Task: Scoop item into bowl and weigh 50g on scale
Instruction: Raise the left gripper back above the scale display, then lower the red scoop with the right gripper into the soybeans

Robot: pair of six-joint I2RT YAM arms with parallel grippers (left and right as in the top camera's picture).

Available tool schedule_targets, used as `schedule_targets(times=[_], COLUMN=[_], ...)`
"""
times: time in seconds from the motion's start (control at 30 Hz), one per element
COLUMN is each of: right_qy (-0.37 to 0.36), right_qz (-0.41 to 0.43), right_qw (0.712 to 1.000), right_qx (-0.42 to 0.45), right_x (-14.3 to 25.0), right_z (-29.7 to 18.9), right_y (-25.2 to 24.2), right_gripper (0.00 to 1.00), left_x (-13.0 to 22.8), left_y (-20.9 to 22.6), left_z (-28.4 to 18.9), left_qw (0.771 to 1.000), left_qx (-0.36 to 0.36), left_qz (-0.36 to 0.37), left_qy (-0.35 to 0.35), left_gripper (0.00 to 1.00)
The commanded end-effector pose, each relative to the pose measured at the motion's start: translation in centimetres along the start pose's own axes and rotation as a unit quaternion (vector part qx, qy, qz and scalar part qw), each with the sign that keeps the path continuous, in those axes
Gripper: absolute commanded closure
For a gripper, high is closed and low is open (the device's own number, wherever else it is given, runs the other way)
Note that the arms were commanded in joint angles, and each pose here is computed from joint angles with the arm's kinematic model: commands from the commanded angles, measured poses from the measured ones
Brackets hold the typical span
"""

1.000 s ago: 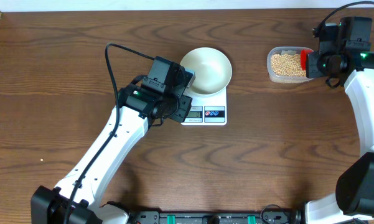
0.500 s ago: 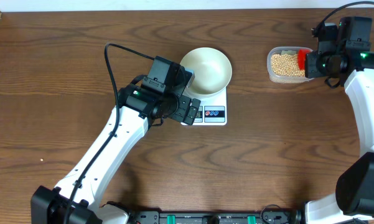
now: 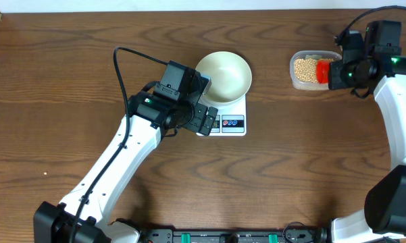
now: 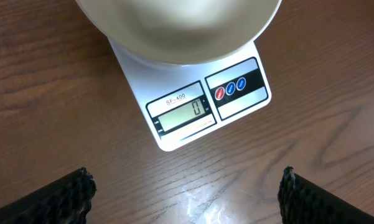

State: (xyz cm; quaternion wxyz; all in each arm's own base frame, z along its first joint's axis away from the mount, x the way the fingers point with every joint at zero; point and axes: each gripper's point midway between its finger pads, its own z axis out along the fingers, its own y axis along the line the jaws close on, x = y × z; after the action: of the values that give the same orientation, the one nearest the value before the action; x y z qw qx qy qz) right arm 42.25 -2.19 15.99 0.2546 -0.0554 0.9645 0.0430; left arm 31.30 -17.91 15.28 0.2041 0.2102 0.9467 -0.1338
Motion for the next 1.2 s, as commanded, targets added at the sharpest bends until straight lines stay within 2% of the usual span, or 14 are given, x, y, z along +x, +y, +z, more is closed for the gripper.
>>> schedule_targets(times=[0.0,0.23,0.47,0.6,0.87,1.17], right_qy=[-0.004,-0.024,-0.003,-0.022,-0.023,-0.049], right_qz=[0.005,0.008,-0.002,-0.006,-0.009,0.0], right_qw=[1.0,1.0,1.0,0.997,0.996,0.996], right_qx=[-0.011,-0.009,0.028,0.07,0.092,0.078], right_x=[-0.4,-1.4,-0.8,-1.9,-2.3,-3.7], right_z=[-0.3,-2.0,-3.2,-3.4,-2.7,-2.1], right_y=[0.2,0.4,-0.7,-2.2,-3.2,-2.8], right_gripper=[0.99,0.99,0.99,0.99,0.99,0.99], left_x=[0.5,0.5,0.5,0.5,0.5,0.5], left_y=[0.4,0.4,0.4,0.4,0.4,0.4], left_z=[0.5,0.5,0.5,0.5,0.5,0.5], left_qw=[1.0,1.0,1.0,1.0,1.0,1.0], left_qx=[-0.007,-0.007,-0.007,-0.007,-0.007,-0.007], left_qz=[-0.001,-0.001,-0.001,-0.001,-0.001,-0.001], left_qy=[0.009,0.009,0.009,0.009,0.009,0.009], left_gripper=[0.04,0.04,0.04,0.04,0.04,0.04])
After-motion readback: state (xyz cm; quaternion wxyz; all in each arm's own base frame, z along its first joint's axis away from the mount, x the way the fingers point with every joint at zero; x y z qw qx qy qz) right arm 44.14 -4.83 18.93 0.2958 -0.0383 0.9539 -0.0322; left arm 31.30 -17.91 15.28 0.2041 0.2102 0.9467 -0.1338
